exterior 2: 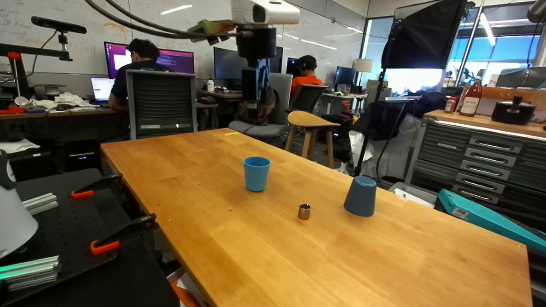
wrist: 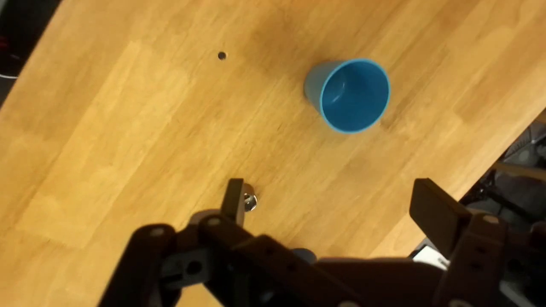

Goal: Place the silver object inside the blue cup

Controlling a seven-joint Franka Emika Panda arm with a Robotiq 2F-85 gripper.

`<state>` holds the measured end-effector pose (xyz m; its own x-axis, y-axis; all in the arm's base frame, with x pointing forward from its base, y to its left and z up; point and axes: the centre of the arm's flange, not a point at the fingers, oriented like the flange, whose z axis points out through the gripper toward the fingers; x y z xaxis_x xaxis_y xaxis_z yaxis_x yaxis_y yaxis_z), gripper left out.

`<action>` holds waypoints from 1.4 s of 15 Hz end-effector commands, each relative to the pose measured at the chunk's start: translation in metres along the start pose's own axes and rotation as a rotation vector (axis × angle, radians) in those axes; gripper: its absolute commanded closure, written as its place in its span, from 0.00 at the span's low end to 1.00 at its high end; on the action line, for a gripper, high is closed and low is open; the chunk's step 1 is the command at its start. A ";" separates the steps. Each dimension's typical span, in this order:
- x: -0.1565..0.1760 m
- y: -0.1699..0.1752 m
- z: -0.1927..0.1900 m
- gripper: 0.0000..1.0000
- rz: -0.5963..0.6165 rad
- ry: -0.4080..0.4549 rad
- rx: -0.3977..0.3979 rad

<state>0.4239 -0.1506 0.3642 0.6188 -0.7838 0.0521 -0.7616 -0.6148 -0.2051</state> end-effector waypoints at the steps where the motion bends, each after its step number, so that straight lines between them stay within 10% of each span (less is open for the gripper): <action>1: 0.075 -0.011 0.056 0.00 0.171 0.054 0.030; 13: 0.194 -0.005 0.259 0.00 0.402 -0.029 -0.142; 21: 0.159 -0.010 0.259 0.00 0.534 -0.305 -0.120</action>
<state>0.5801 -0.2545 0.1240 0.2276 -0.9548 -0.1912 -0.9737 -0.2251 -0.0353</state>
